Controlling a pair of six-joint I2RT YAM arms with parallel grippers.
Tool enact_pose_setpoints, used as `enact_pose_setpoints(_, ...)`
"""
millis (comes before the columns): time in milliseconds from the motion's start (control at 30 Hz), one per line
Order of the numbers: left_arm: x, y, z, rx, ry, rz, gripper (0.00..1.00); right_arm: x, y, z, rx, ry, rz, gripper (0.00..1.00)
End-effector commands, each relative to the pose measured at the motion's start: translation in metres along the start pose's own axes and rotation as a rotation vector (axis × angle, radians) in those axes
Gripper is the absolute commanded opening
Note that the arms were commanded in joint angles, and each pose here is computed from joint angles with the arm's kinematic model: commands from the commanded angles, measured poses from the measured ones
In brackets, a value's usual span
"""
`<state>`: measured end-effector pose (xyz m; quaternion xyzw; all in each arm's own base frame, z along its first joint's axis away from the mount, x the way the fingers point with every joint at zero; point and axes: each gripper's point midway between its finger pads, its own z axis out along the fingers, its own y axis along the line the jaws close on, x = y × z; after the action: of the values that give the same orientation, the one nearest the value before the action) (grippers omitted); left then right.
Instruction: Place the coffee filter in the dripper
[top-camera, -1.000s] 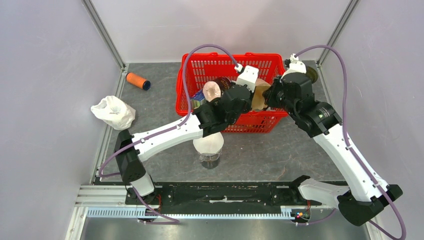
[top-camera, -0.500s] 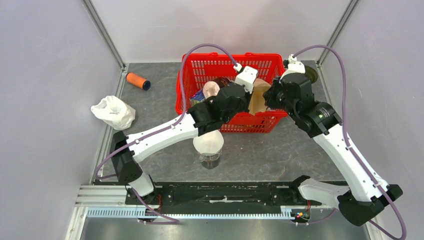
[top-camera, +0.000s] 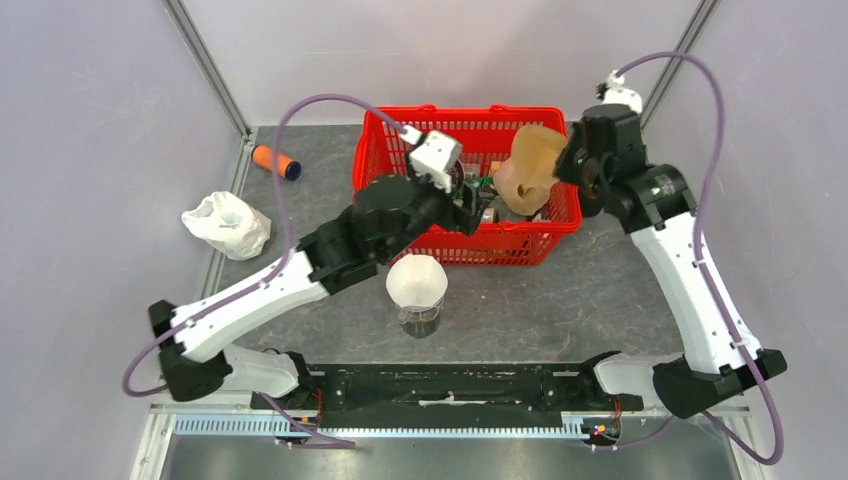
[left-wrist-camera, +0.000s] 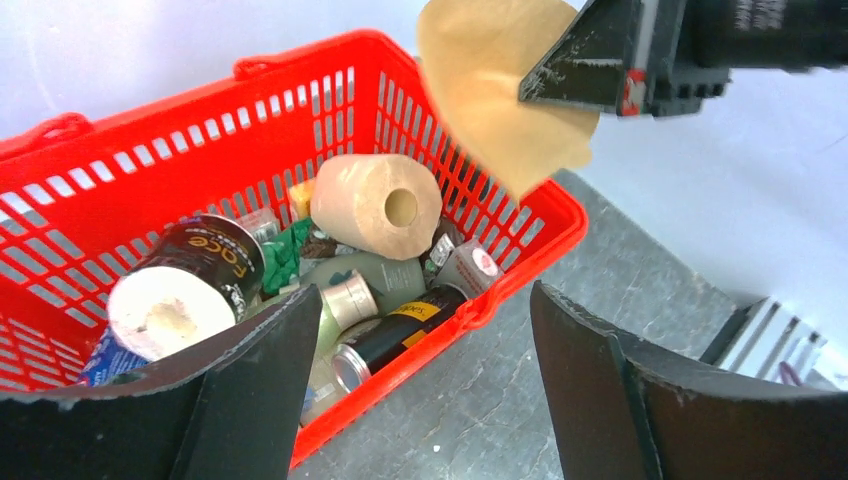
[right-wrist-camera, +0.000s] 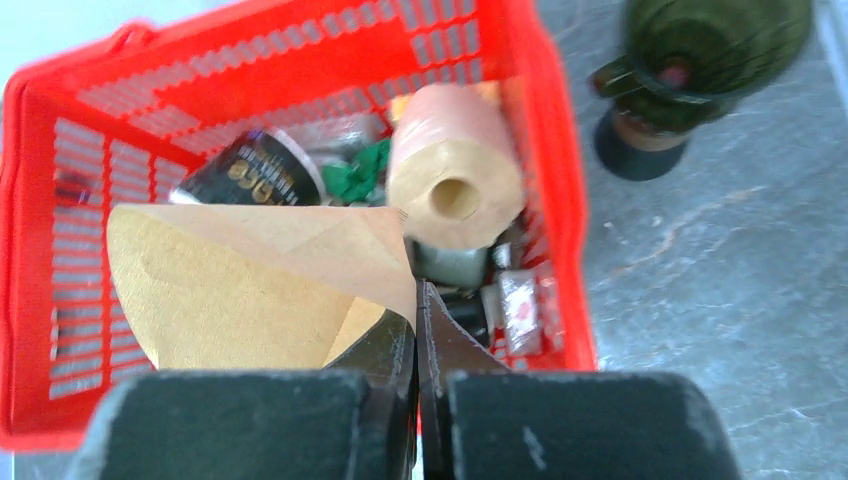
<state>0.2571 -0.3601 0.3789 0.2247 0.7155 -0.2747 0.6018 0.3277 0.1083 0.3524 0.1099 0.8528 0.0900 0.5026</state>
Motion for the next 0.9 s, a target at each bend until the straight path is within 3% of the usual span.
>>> enact_pose_setpoints(0, -0.046, 0.01, -0.042, 0.014, -0.177, -0.064, 0.84, -0.032, -0.039, -0.003, 0.096, -0.01, 0.063, 0.0)
enact_pose_setpoints(233, -0.032, 0.071, -0.056, -0.217, -0.187, -0.086, 0.86, -0.049, -0.09, 0.023, 0.186, 0.091, 0.12, 0.0)
enact_pose_setpoints(533, 0.004, 0.166, -0.07, -0.414, -0.155, -0.258, 0.88, -0.075, -0.155, 0.075, 0.206, 0.165, 0.279, 0.0)
enact_pose_setpoints(867, 0.018, 0.189, -0.088, -0.487, -0.17, -0.281, 0.89, -0.057, -0.193, 0.133, 0.171, 0.291, 0.414, 0.0)
